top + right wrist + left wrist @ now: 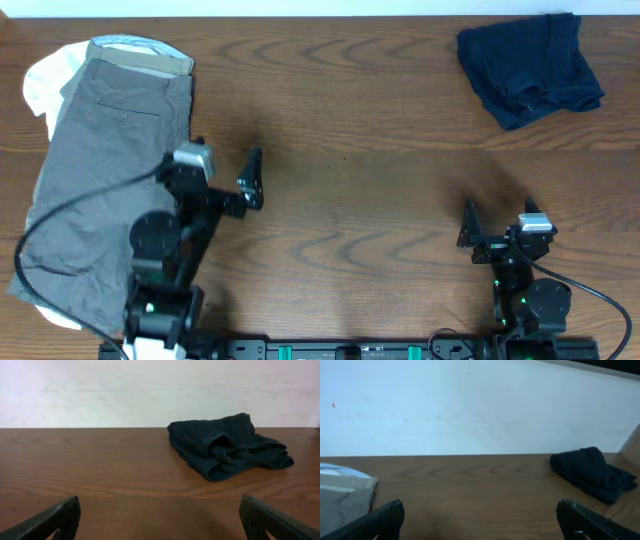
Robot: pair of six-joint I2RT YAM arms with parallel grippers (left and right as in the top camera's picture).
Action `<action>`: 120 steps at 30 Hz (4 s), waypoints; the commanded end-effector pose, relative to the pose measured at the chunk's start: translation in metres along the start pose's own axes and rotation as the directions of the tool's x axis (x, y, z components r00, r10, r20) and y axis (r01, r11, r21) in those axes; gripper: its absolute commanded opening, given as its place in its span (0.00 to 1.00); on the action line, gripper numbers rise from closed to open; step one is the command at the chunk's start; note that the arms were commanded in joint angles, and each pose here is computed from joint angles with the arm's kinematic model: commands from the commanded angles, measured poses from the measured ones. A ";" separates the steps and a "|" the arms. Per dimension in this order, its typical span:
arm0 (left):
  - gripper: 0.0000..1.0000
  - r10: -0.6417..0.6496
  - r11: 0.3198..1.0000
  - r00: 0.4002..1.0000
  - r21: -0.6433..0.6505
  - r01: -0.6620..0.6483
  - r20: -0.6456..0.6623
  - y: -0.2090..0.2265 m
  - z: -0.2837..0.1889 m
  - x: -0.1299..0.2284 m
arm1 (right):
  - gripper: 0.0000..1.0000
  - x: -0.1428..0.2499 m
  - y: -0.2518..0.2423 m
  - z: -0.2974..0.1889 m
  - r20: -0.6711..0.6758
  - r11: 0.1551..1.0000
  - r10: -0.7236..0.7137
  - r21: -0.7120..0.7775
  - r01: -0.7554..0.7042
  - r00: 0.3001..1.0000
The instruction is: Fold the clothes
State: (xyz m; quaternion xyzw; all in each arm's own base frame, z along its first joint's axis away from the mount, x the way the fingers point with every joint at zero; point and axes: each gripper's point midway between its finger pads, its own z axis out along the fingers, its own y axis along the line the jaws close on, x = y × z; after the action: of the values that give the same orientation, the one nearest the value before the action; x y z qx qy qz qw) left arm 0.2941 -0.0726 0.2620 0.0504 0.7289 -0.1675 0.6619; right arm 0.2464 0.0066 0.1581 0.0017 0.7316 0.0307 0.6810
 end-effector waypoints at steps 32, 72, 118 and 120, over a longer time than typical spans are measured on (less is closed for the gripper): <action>0.98 0.197 0.972 0.961 -0.166 -0.166 0.195 0.038 -0.059 0.054 | 0.99 0.000 -0.003 0.000 0.002 1.000 0.001 0.015 -0.001 1.000; 0.98 0.154 0.970 0.986 -0.180 -0.164 -0.070 0.052 -0.055 0.118 | 0.99 0.000 -0.003 0.000 0.002 1.000 0.001 0.015 -0.001 1.000; 0.98 0.154 0.970 0.986 -0.180 -0.164 -0.070 0.052 -0.055 0.118 | 0.99 0.000 -0.003 0.000 0.002 1.000 0.001 0.015 -0.001 1.000; 0.98 0.154 0.970 0.986 -0.180 -0.164 -0.070 0.052 -0.055 0.118 | 0.99 0.000 -0.003 0.000 0.002 1.000 0.001 0.015 -0.001 1.000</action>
State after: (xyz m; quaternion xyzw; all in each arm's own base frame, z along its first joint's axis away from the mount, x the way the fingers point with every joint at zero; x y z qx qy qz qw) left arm 0.2440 -0.0225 0.1552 0.0464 0.7383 -0.0406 0.6717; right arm 0.2464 0.0066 0.1582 0.0019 0.7315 0.0307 0.6811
